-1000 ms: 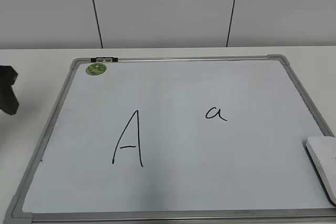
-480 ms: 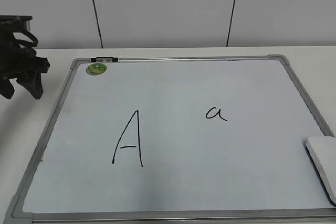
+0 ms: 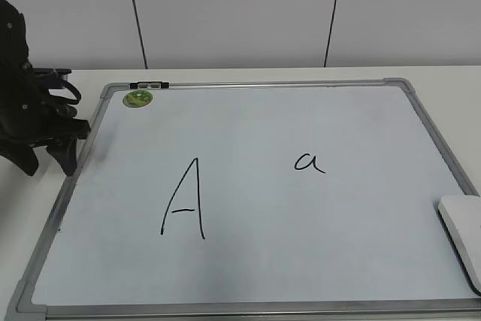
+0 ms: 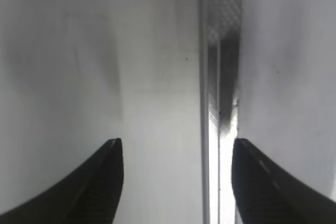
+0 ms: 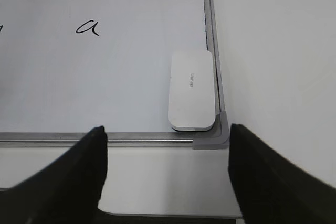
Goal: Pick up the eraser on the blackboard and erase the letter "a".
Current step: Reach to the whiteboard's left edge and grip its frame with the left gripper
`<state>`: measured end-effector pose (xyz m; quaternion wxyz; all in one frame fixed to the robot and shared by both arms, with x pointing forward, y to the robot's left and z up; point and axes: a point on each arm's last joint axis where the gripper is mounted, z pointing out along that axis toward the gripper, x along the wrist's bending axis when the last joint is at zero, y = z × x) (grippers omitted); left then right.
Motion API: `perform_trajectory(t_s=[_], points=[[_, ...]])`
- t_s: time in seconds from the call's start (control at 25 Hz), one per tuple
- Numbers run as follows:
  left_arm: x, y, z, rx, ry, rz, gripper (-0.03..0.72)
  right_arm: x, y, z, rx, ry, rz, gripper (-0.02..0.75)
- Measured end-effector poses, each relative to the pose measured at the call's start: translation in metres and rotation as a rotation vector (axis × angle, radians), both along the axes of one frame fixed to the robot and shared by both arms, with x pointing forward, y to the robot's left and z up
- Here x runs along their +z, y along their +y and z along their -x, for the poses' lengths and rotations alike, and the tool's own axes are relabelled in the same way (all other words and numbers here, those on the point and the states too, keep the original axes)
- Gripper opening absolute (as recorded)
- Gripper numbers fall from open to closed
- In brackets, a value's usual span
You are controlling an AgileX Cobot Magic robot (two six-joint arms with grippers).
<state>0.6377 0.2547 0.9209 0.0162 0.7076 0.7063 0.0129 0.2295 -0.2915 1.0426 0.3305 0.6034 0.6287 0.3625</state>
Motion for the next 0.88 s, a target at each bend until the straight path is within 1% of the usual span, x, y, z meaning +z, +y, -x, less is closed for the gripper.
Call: perform_trajectory(t_s=[0.2,0.4,0.48,0.8,0.88], points=[[-0.005,0.000,-0.002,0.000,-0.011,0.001,0.470,0.000,0.000,0.000,0.000,0.000,0.000,0.534],[-0.008,0.000,-0.003,0.000,-0.009,0.001,0.426,0.000,0.000,0.000,0.000,0.000,0.000,0.534],[-0.013,0.000,-0.003,0.000,0.000,0.000,0.419,0.000,0.000,0.000,0.000,0.000,0.000,0.534],[-0.017,-0.002,-0.005,0.014,0.006,0.020,0.411,0.000,0.000,0.000,0.000,0.002,0.000,0.534],[-0.017,-0.003,-0.006,0.015,0.005,0.023,0.396,0.000,0.000,0.000,0.000,0.002,0.000,0.534]])
